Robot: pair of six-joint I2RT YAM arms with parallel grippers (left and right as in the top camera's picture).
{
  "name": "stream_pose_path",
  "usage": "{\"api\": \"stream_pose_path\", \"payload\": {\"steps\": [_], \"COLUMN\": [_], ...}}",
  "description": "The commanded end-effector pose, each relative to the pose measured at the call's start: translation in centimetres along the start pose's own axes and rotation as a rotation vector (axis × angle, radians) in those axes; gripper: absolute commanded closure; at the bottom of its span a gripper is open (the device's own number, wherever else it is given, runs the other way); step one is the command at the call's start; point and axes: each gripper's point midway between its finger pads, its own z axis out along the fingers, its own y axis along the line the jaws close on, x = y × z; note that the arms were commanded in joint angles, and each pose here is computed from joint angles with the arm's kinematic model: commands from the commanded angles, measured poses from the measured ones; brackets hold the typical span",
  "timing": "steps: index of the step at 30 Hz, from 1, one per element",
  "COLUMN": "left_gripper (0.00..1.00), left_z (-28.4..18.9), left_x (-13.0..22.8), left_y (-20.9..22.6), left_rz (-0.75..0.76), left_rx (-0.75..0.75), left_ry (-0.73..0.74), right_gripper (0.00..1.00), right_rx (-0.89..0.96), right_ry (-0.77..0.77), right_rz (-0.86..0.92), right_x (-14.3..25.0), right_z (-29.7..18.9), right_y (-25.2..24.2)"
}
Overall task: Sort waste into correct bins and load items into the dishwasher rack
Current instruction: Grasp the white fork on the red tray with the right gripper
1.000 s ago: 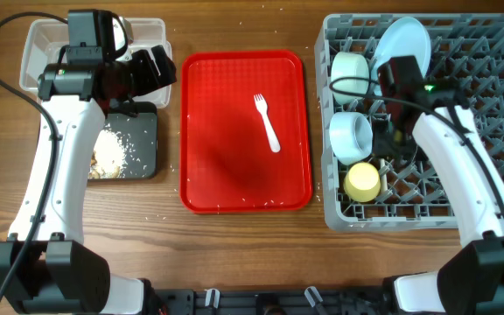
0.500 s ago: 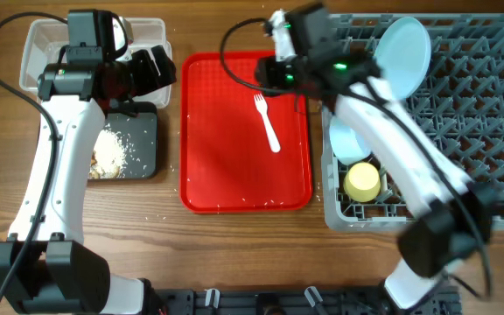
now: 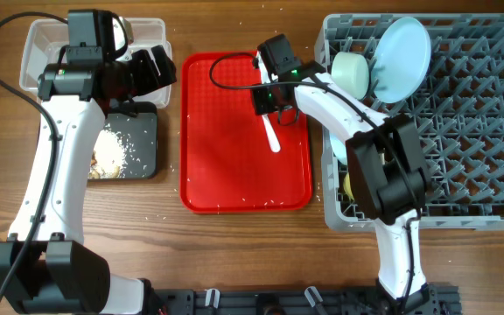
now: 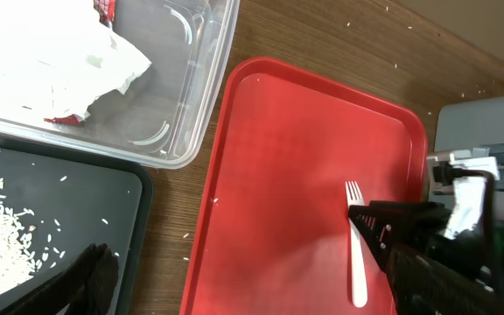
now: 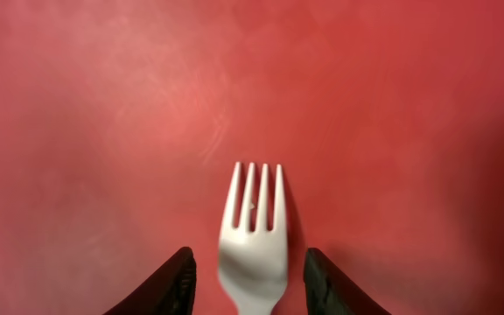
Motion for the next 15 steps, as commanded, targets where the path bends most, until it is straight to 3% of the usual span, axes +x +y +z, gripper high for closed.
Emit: {"api": "stream_pose_path", "payload": {"steps": [1,5,9,12,15], "left_gripper": [0.00,0.00,0.00,0.00,0.00], "left_z": [-0.7,-0.7,-0.7,-0.7,-0.7], "left_x": [-0.7,-0.7,-0.7,-0.7,-0.7], "left_y": [-0.1,-0.1,-0.1,-0.1,-0.1], "left_rz": [0.007,0.007,0.007,0.007,0.007], "left_rx": [0.002,0.002,0.002,0.002,0.002], "left_ry": [-0.028,-0.028,-0.028,-0.028,-0.028], "right_gripper": [0.60,0.75,0.96,0.96,0.96], "right_rx": [0.029,0.011,-0.019,-0.057,-0.089], "right_ry": [0.041,0.066,0.088,0.105,0.045], "right_rz": [0.021,0.093,0.136,0.172,0.153], "right_x": [1.2,1.9,2.3,2.5,0.6], "right_z": [1.9,2.8,2.8,2.4,-1.7], "right_y": [-0.9,-0.7,-0.1,0.5,1.7]}}
